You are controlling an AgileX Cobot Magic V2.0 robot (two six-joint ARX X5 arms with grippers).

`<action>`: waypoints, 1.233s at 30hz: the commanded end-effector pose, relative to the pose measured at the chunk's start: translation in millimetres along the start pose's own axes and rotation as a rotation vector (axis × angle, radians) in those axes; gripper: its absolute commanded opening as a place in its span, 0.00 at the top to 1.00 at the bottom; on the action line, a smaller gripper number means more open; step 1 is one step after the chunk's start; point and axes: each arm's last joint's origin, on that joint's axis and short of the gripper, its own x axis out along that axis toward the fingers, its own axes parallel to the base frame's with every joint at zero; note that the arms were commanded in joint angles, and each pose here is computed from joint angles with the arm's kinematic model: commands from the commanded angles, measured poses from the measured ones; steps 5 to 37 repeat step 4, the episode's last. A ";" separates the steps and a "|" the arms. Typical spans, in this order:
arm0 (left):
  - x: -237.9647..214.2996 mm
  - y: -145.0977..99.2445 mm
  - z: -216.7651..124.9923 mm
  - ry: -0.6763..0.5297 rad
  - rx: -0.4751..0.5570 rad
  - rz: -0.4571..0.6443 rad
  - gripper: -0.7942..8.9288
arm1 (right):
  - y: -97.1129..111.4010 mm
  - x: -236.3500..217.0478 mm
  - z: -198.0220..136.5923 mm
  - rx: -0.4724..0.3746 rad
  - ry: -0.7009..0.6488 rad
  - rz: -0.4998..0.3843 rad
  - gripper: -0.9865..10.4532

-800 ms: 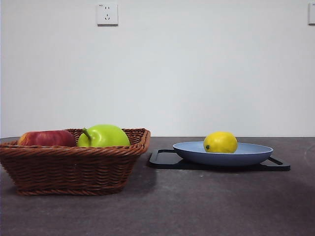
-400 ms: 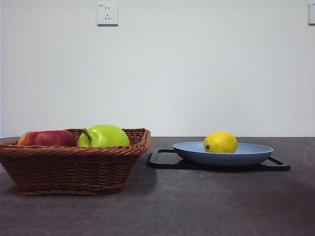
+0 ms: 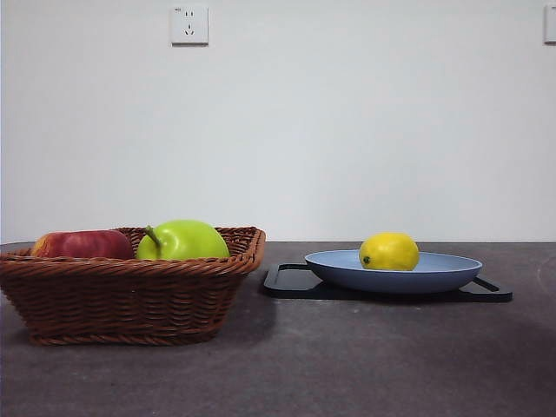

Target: Take the lemon from the basket,put the lemon in the plate,hand out the plate

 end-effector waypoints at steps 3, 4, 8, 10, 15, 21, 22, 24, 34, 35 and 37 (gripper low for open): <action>1.2 0.2 -2.5 -0.001 0.008 0.004 0.91 | -0.1 0.2 -1.9 0.010 0.009 -0.002 0.91; 1.2 0.2 -2.5 -0.001 0.008 0.004 0.91 | -0.1 0.2 -1.9 0.010 0.009 -0.002 0.91; 1.2 0.2 -2.5 -0.001 0.008 0.004 0.91 | -0.1 0.2 -1.9 0.010 0.009 -0.002 0.91; 1.2 0.2 -2.5 -0.001 0.008 0.004 0.91 | -0.1 0.2 -1.9 0.010 0.009 -0.002 0.91; 1.2 0.2 -2.5 -0.001 0.008 0.004 0.91 | -0.1 0.2 -1.9 0.010 0.009 -0.002 0.91; 1.2 0.2 -2.5 -0.001 0.008 0.004 0.91 | -0.1 0.2 -1.9 0.010 0.009 -0.002 0.91; 1.2 0.2 -2.5 -0.001 0.008 0.004 0.91 | -0.1 0.2 -1.9 0.010 0.009 -0.002 0.91; 1.2 0.2 -2.5 -0.001 0.008 0.004 0.91 | -0.1 0.2 -1.9 0.010 0.009 -0.002 0.91; 1.2 0.2 -2.5 -0.001 0.008 0.004 0.91 | -0.1 0.2 -1.9 0.010 0.009 -0.002 0.91; 1.2 0.2 -2.5 -0.001 0.008 0.004 0.91 | -0.1 0.2 -1.9 0.010 0.009 -0.002 0.91; 1.2 0.2 -2.5 -0.001 0.008 0.004 0.91 | -0.1 0.2 -1.9 0.010 0.009 -0.002 0.91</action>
